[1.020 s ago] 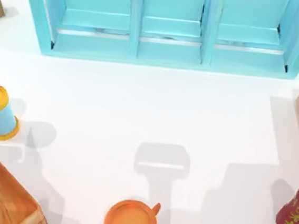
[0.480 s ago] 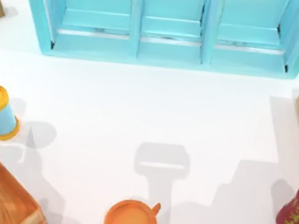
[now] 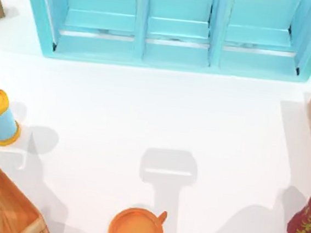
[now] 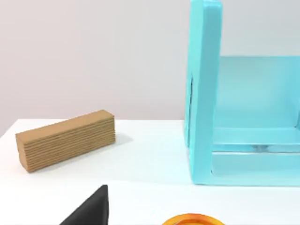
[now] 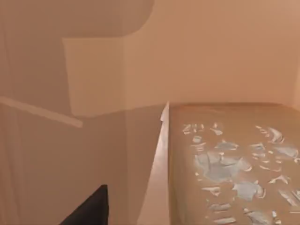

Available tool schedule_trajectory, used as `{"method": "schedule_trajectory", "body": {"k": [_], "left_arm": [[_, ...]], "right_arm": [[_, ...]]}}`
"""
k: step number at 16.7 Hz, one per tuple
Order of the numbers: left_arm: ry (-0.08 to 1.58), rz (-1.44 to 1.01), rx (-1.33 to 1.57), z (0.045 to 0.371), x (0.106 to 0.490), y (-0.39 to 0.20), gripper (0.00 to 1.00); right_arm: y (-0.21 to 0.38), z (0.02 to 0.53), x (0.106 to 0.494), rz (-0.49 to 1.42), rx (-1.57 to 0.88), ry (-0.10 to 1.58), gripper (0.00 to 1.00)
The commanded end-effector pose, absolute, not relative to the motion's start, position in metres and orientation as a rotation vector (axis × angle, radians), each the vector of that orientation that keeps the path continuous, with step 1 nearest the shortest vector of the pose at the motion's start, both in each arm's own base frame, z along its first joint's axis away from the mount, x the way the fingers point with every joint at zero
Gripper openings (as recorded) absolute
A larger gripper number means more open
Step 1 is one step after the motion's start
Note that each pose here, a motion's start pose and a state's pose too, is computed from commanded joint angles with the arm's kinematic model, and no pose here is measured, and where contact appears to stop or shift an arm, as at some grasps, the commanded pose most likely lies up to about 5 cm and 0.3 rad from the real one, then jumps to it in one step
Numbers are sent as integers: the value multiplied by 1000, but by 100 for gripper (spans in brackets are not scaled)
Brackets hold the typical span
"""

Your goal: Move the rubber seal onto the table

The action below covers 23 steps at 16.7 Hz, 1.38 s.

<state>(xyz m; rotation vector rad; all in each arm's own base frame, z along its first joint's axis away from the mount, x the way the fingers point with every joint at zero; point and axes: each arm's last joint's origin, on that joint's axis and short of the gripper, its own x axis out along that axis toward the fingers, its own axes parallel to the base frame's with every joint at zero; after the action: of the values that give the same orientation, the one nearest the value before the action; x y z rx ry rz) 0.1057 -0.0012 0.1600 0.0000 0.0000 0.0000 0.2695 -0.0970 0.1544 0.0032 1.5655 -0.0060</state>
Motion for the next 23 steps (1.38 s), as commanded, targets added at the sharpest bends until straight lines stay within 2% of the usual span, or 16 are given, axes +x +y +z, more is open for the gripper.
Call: {"method": "schedule_trajectory", "body": {"k": [6,19,23], "left_arm": [[0,0,0,160,106,-1,100],[0,0,0,160,106,-1,100],[0,0,0,160,106,-1,100]], "right_arm": [[-96,142,267,-5,4,1570,100],[-96,142,267,-5,4,1570,2],[-96,142,267,-5,4,1570,0]]}}
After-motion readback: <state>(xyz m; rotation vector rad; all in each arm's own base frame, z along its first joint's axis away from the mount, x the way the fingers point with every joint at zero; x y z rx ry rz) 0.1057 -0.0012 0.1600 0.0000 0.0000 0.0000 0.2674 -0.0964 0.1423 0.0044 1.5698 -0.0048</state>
